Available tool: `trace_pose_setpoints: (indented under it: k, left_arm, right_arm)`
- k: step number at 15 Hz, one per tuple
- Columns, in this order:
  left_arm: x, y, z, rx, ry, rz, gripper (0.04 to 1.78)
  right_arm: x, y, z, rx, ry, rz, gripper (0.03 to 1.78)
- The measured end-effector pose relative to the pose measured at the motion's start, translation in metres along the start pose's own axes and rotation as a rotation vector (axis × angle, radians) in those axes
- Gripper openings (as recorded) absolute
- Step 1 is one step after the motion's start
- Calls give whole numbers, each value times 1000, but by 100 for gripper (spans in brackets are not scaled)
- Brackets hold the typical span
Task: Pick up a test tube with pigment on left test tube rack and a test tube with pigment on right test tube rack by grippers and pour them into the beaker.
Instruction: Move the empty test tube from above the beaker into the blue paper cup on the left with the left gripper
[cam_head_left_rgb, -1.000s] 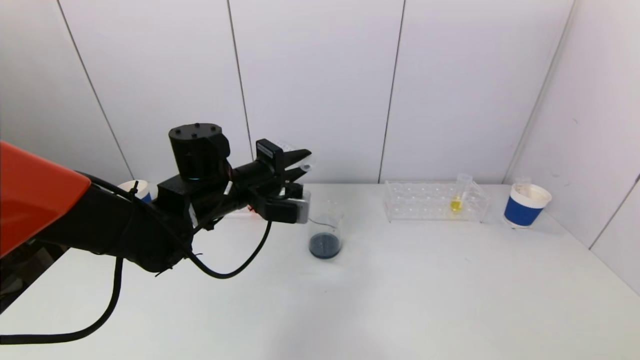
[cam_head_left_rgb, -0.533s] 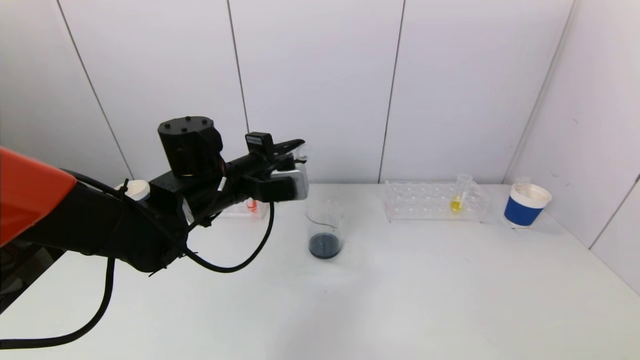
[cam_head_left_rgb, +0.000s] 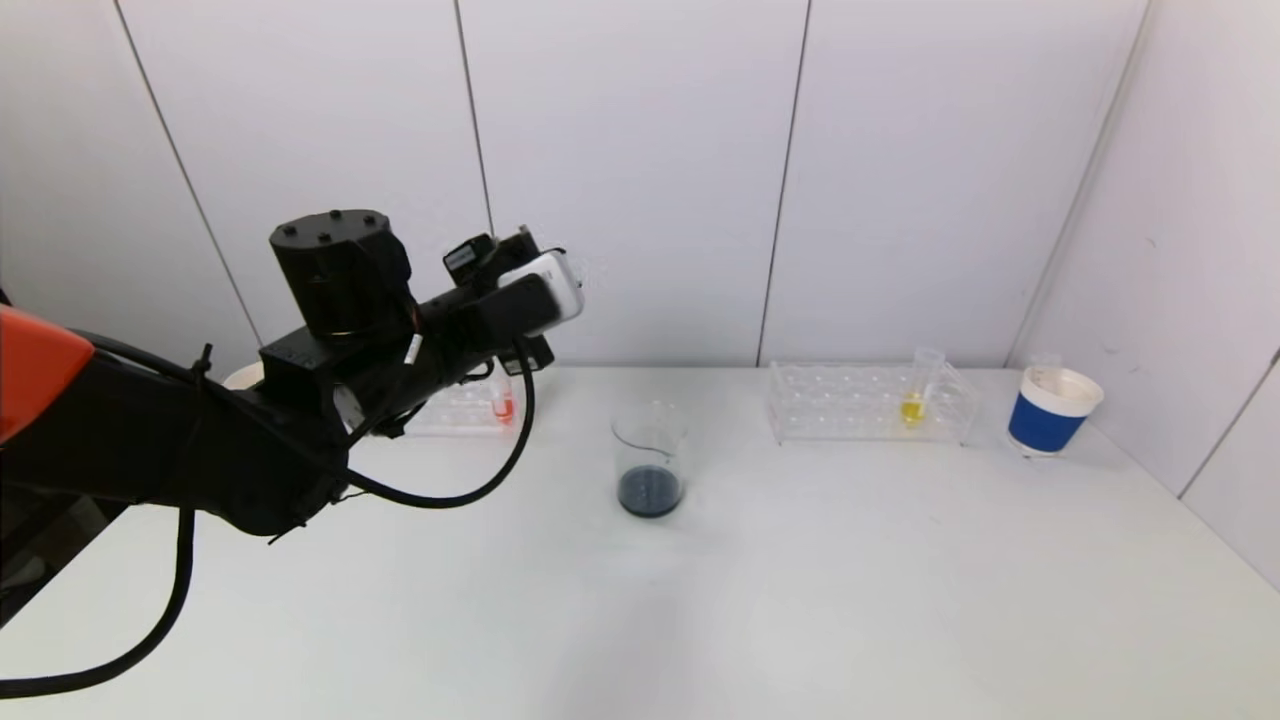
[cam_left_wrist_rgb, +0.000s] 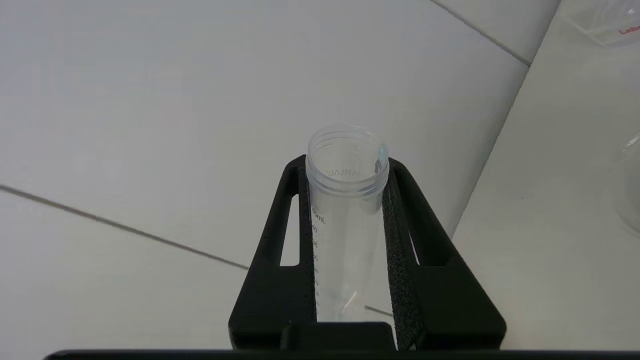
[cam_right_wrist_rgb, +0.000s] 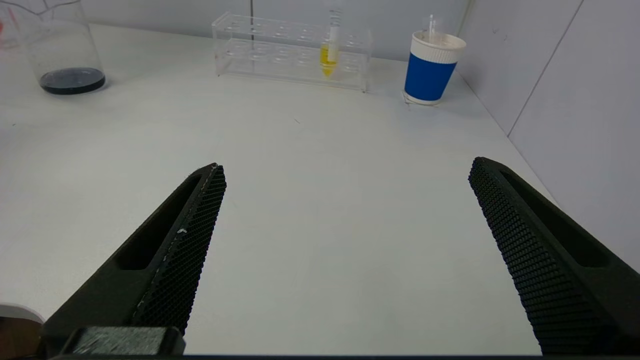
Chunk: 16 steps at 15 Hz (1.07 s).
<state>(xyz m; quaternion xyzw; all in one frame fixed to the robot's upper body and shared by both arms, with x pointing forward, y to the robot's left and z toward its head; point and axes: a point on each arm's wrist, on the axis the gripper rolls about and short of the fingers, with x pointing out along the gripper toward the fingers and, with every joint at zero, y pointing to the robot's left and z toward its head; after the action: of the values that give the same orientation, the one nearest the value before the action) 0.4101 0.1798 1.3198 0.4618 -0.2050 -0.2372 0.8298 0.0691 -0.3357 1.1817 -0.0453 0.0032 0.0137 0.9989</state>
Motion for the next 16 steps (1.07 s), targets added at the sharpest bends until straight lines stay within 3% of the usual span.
trace_pose_setpoints:
  k: [4, 16]
  left_arm:
    - [-1, 10, 1, -176, 78, 145, 42]
    - [-11, 27, 5, -578, 201, 414, 42]
  right_arm:
    - [0, 0, 0, 0, 0, 0, 177]
    - [0, 0, 0, 0, 0, 0, 177]
